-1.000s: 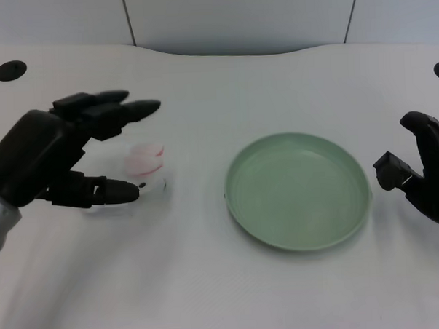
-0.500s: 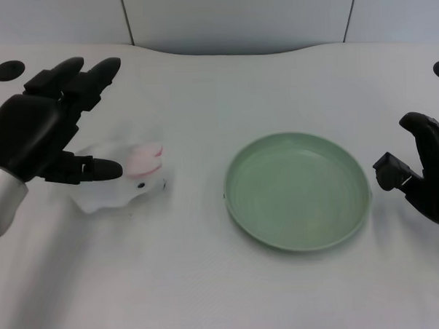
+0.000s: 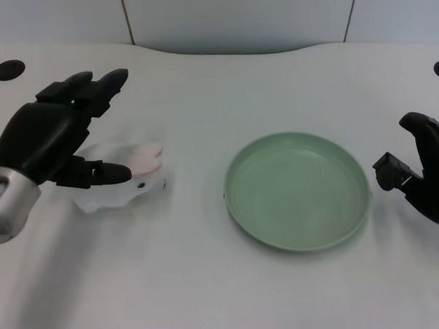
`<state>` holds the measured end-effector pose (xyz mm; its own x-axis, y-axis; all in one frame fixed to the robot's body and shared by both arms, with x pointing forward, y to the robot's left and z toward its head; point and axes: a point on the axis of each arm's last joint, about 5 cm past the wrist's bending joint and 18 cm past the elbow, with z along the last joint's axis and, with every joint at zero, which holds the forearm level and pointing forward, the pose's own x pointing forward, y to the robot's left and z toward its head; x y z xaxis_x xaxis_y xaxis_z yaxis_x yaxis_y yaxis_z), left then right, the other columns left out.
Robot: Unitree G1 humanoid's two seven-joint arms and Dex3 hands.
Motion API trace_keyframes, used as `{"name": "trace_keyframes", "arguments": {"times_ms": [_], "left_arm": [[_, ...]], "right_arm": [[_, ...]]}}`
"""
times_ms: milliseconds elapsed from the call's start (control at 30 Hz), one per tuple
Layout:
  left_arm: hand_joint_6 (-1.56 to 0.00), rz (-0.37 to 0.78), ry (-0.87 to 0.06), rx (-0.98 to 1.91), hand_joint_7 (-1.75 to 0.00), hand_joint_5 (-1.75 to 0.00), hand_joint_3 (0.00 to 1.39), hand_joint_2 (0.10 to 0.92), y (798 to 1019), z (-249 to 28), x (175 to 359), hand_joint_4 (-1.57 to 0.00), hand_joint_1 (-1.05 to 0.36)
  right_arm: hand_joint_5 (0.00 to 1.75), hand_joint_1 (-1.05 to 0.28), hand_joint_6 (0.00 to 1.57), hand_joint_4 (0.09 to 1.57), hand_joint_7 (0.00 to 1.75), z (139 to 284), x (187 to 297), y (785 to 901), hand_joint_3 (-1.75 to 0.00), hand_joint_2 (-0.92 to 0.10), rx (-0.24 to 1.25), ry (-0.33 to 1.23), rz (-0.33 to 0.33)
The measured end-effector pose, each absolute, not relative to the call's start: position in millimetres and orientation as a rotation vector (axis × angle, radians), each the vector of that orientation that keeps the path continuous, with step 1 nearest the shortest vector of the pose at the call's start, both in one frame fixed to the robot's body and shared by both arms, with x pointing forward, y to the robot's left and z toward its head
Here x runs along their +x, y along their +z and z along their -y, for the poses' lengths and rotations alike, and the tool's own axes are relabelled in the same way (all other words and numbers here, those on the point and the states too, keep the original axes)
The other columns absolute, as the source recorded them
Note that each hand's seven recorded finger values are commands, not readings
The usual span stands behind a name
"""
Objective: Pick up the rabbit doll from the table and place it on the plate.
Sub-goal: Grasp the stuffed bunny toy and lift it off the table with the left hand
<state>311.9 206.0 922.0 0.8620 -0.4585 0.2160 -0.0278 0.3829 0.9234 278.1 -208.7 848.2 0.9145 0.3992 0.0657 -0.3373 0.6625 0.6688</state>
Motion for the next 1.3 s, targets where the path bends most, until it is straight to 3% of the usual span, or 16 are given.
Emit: {"name": "trace_keyframes", "arguments": {"times_ms": [433, 533, 633, 700, 867, 1133, 1300], "left_arm": [[-0.15, 0.482, -0.301, 1.161, -0.04, -0.10, 0.28, 0.921, 921, -205, 311.5, -0.15, -1.05], [-0.23, 0.345, -0.251, 1.080, -0.06, -0.15, 0.29, 0.921, 913, -197, 313.5, -0.27, -1.05], [-0.34, 0.084, -0.302, 1.144, -0.05, -0.14, 0.23, 0.921, 897, -181, 315.0, -0.42, -1.05], [-0.35, 0.004, -0.326, 1.186, -0.04, -0.13, 0.22, 0.921, 894, -174, 316.7, -0.44, -1.05], [-0.39, 0.029, -0.312, 1.212, -0.04, -0.13, 0.19, 0.921, 907, -170, 325.7, -0.53, -1.05], [-0.41, 0.018, -0.324, 1.249, -0.02, -0.09, 0.17, 0.921, 906, -169, 325.4, -0.56, -1.05], [-0.35, -0.013, -0.334, 1.279, 0.00, -0.01, 0.20, 0.921, 905, -169, 325.3, -0.41, -1.05]], "right_arm": [[1.75, -0.59, 0.79, 0.84, 1.75, 208.7, 278.1, 848.2, -0.22, -0.92, 0.737, 0.417, -0.089], [1.75, -0.59, 0.78, 0.84, 1.75, 208.7, 278.2, 848.4, -0.22, -0.92, 0.736, 0.417, -0.089], [1.75, -0.59, 0.79, 0.84, 1.75, 208.7, 278.1, 848.2, -0.21, -0.92, 0.742, 0.421, -0.092], [1.75, -0.59, 0.79, 0.84, 1.75, 208.6, 278.2, 848.2, -0.21, -0.92, 0.744, 0.424, -0.093], [1.75, -0.59, 0.79, 0.84, 1.75, 208.8, 278.3, 848.5, -0.20, -0.92, 0.744, 0.423, -0.090], [1.75, -0.60, 0.79, 0.85, 1.75, 209.0, 278.5, 848.9, -0.20, -0.92, 0.743, 0.423, -0.087], [1.75, -0.60, 0.80, 0.85, 1.75, 209.1, 278.7, 849.2, -0.23, -0.92, 0.740, 0.424, -0.085]]}}
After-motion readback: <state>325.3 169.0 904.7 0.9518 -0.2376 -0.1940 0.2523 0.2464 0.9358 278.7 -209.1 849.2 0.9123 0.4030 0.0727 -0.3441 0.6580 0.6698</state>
